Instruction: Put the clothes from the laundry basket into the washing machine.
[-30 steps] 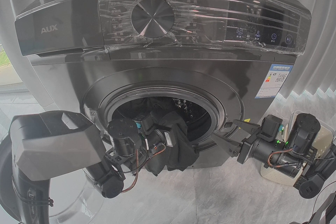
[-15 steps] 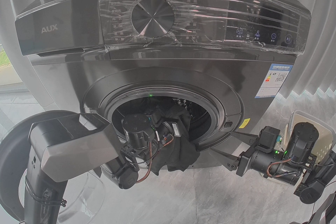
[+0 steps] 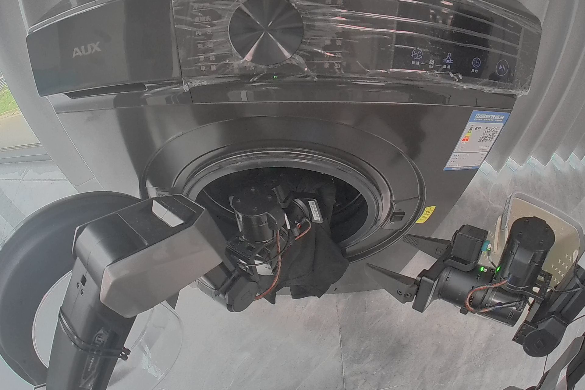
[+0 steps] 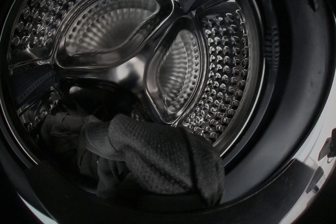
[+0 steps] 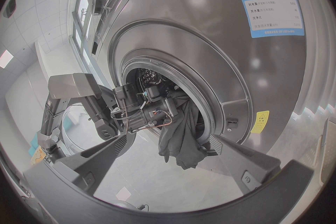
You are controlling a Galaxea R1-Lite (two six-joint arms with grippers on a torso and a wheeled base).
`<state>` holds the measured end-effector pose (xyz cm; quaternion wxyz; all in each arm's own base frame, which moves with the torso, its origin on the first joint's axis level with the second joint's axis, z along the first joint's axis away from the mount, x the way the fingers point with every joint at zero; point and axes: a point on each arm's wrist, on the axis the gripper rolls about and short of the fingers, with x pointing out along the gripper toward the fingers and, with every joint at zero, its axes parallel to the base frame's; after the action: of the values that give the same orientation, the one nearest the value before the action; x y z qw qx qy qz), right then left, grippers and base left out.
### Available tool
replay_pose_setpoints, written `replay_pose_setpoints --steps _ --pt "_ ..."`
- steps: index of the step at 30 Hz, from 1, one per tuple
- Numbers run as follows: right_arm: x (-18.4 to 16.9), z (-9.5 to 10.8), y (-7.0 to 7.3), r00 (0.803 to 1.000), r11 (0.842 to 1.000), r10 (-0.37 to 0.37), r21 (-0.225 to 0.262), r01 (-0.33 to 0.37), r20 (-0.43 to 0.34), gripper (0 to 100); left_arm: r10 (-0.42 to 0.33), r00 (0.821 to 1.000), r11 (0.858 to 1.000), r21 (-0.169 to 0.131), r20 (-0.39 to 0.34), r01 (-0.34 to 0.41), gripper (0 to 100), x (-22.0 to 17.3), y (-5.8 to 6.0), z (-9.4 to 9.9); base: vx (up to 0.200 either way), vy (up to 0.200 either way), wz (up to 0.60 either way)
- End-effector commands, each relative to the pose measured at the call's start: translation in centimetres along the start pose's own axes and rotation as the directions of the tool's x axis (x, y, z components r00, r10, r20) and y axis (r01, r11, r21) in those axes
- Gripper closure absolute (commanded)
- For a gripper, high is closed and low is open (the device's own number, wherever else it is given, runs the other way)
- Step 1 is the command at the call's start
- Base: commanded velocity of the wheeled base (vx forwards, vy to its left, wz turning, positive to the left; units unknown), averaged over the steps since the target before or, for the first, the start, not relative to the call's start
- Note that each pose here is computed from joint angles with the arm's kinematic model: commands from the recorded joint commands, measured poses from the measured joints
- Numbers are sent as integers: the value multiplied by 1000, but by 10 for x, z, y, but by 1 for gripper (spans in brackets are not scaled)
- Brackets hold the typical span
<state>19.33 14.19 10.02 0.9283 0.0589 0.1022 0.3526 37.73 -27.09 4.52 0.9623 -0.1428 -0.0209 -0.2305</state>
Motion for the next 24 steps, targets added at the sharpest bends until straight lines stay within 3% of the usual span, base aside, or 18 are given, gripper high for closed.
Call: replay_pose_setpoints --steps 1,8,24 --pt "0 0 0 1000 1000 2 0 -2 -2 0 9 1000 1000 -1 -7 -9 100 6 3 -7 0 0 0" --pt "0 -1 1 1000 1000 7 -2 -7 -2 0 14 999 1000 -9 -31 -14 100 14 1 -11 0 0 0" --pt "0 0 2 1000 1000 8 -3 -8 -1 0 61 996 998 -24 70 -59 100 59 2 -1 0 0 0"
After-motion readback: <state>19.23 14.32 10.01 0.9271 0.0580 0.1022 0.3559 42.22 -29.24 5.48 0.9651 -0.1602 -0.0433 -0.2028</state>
